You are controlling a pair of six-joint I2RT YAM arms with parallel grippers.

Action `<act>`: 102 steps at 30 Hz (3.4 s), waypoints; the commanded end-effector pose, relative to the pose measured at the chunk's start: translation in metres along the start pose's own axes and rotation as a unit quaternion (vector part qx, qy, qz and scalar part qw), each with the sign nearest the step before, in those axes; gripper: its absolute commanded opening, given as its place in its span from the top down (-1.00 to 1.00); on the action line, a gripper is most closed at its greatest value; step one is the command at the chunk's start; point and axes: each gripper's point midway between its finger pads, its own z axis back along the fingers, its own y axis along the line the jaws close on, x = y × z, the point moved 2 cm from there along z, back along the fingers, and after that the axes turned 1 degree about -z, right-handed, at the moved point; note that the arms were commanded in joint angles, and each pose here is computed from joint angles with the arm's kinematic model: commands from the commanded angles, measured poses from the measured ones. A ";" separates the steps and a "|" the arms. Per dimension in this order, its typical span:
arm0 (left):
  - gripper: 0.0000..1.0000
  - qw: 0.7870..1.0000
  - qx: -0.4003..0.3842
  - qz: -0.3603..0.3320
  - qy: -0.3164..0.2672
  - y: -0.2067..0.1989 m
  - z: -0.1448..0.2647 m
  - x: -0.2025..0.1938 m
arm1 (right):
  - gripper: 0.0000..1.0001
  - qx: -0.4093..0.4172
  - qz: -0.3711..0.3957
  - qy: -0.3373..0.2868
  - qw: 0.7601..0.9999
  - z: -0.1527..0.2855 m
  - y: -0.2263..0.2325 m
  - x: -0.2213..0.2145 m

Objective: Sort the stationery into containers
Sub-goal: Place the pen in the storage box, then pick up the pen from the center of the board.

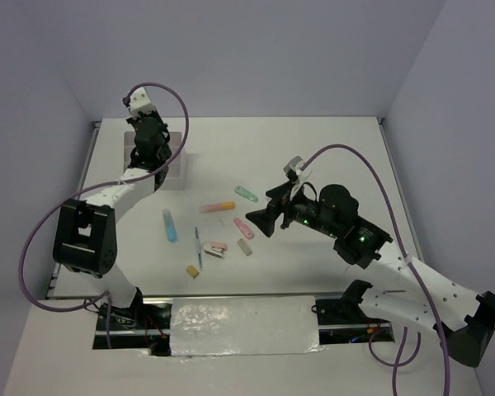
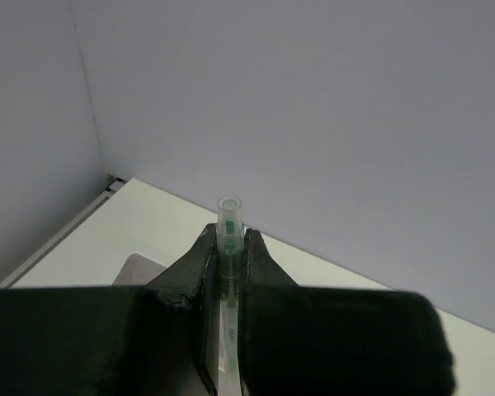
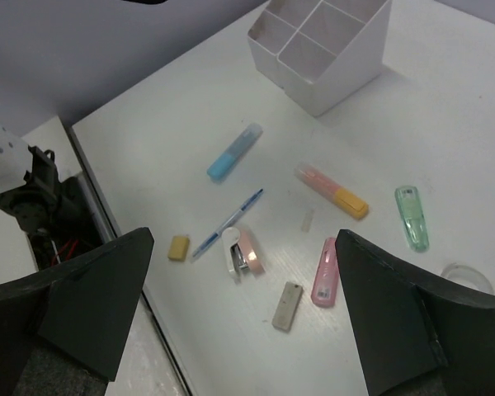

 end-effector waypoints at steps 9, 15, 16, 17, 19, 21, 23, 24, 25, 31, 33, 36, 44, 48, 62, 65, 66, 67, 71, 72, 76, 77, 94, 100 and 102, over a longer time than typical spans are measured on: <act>1.00 0.997 0.041 0.032 -0.063 0.036 -0.041 0.014 | -0.99 0.021 0.004 0.011 1.000 -0.022 0.003 0.000; 1.00 0.998 0.029 0.042 -0.044 0.047 -0.061 -0.005 | -0.99 0.034 0.005 0.009 0.999 -0.033 0.006 0.004; 0.99 0.998 0.031 0.043 -0.042 0.049 -0.063 -0.008 | -0.99 0.037 0.006 0.008 0.999 -0.033 0.006 0.006; 0.99 0.997 0.034 0.048 -0.040 0.052 -0.065 -0.010 | -1.00 0.042 0.006 0.011 0.999 -0.034 0.008 0.005; 0.99 0.997 0.039 0.050 -0.036 0.055 -0.067 -0.014 | -1.00 0.044 0.007 0.008 0.999 -0.034 0.009 0.008; 0.93 0.997 0.043 0.051 -0.032 0.060 -0.068 -0.022 | -0.99 0.045 0.009 0.007 0.999 -0.035 0.009 0.009; 0.87 0.997 0.041 0.049 -0.033 0.061 -0.068 -0.027 | -1.00 0.047 0.011 0.009 0.999 -0.037 0.009 0.009; 0.85 0.997 0.041 0.048 -0.033 0.060 -0.068 -0.028 | -0.99 0.048 0.013 0.009 0.999 -0.037 0.010 0.010; 0.81 0.998 0.042 0.046 -0.029 0.062 -0.068 -0.034 | -0.99 0.049 0.015 0.009 0.999 -0.037 0.010 0.011; 0.43 0.997 0.050 0.050 -0.021 0.067 -0.061 -0.045 | -0.99 0.044 0.022 0.007 0.999 -0.037 0.008 0.013; 0.05 0.997 0.058 0.049 -0.026 0.069 -0.056 -0.044 | -0.99 0.044 0.022 0.006 0.999 -0.036 0.008 0.013; -0.39 0.996 0.064 0.048 -0.027 0.071 -0.053 -0.047 | -1.00 0.046 0.024 0.005 0.999 -0.034 0.009 0.014; -0.99 0.996 0.071 0.058 -0.002 0.058 -0.046 -0.007 | -0.99 0.022 0.015 0.009 1.000 -0.034 0.002 0.018; -0.99 0.991 0.014 0.086 0.097 0.008 -0.045 0.069 | -0.99 -0.035 -0.036 0.052 0.997 -0.049 -0.021 0.008; -0.88 0.917 -0.086 0.036 0.387 0.005 0.200 -0.039 | -0.63 -0.236 -0.079 0.119 0.961 -0.037 -0.088 0.018; -0.69 0.906 -0.105 0.020 0.409 0.007 0.236 -0.057 | -0.61 -0.264 -0.074 0.130 0.953 -0.029 -0.096 0.015; -0.63 0.904 -0.110 0.013 0.413 0.007 0.243 -0.062 | -0.61 -0.263 -0.073 0.131 0.953 -0.028 -0.096 0.013; -0.59 0.896 -0.113 -0.003 0.429 0.009 0.257 -0.073 | -0.61 -0.259 -0.073 0.130 0.954 -0.028 -0.095 0.013; -0.29 0.879 -0.103 -0.045 0.464 0.017 0.283 -0.099 | -0.60 -0.240 -0.082 0.136 0.958 -0.034 -0.092 0.005; -0.22 0.874 -0.110 -0.047 0.471 0.016 0.287 -0.104 | -0.61 -0.233 -0.084 0.141 0.958 -0.035 -0.090 0.000; -0.21 0.859 -0.130 -0.047 0.493 0.017 0.304 -0.122 | -0.61 -0.222 -0.085 0.147 0.960 -0.037 -0.089 -0.007; -0.22 0.860 -0.122 -0.052 0.492 0.021 0.304 -0.125 | -0.60 -0.221 -0.084 0.149 0.960 -0.036 -0.088 -0.009; -0.15 0.830 -0.119 -0.070 0.540 0.025 0.321 -0.162 | -0.61 -0.195 -0.084 0.154 0.965 -0.045 -0.085 -0.019; -0.08 0.820 -0.125 -0.074 0.553 0.026 0.330 -0.175 | -0.60 -0.194 -0.084 0.155 0.965 -0.048 -0.085 -0.019; -0.08 0.816 -0.126 -0.076 0.559 0.026 0.334 -0.180 | -0.60 -0.194 -0.083 0.156 0.965 -0.049 -0.086 -0.021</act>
